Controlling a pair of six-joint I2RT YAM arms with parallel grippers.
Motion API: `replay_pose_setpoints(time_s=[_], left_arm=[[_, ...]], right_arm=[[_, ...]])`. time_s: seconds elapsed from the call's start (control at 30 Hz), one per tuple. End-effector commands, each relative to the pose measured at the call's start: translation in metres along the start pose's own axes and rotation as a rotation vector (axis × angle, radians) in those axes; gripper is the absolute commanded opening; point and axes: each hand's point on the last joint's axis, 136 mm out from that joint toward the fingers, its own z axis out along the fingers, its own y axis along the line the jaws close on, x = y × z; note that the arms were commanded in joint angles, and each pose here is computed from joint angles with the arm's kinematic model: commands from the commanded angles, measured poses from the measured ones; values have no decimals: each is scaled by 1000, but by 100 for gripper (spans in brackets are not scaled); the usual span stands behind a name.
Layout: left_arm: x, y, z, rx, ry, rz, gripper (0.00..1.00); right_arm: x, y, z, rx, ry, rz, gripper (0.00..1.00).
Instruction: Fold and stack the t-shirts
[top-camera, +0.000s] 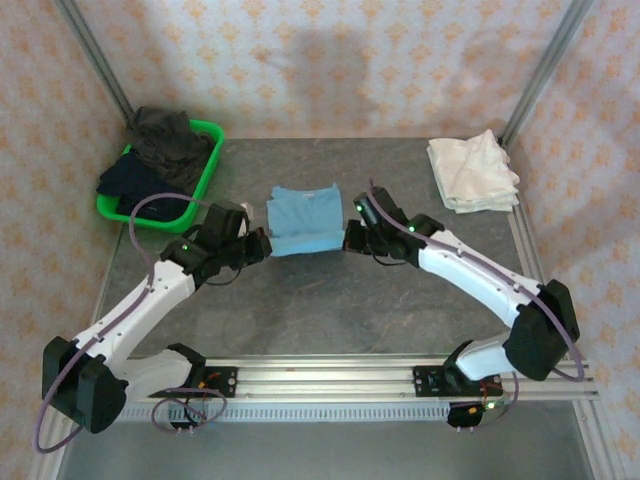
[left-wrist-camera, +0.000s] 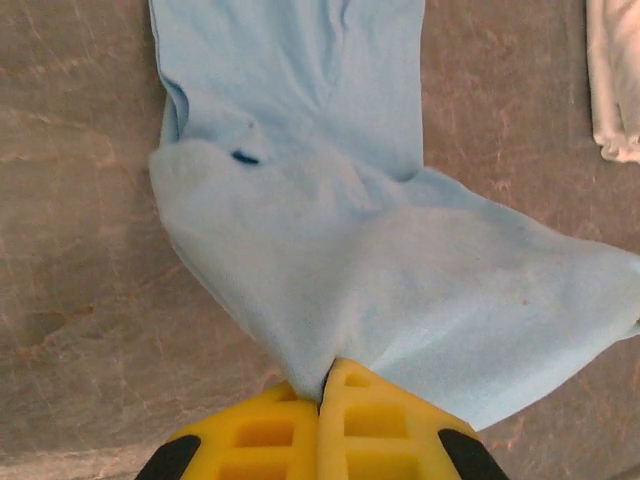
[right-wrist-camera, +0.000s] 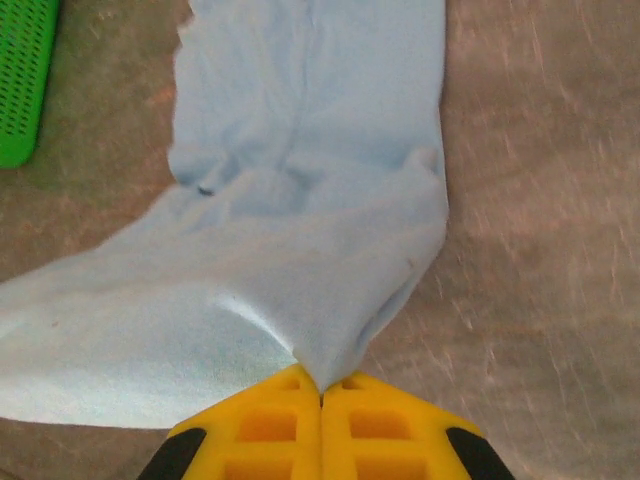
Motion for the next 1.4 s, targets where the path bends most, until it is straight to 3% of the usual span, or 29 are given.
replay_pose_setpoints(time_s=[0.0,0.5,0.93,1.0,1.03,1.07,1.17,1.23,1.37], left_arm=[[-26,9,0,-87,-45,-21,0],[-120,25,69,-140,26,-111,0],[-154,58,145,-218,139,-172,1],[-159,65,151,-232,149,-182,14],[-163,65,153,-234,150,-184,19],[-167,69,155,-241,150,-188,19],[-179,72,154,-251,140,-186,31],[-187,70,148,-263,122,-177,46],[-185,59,139,-250,101,-142,46]], right_arm=[[-25,-5,3,82,-36,-30,0],[-116,-12,70,111,-16,51,0],[-153,-26,142,159,35,48,0],[-156,-32,155,181,55,46,3],[-159,-33,159,188,54,43,10],[-162,-36,164,194,54,42,20],[-173,-41,167,213,50,38,26],[-180,-41,161,232,31,27,34],[-173,-17,152,171,15,-15,35]])
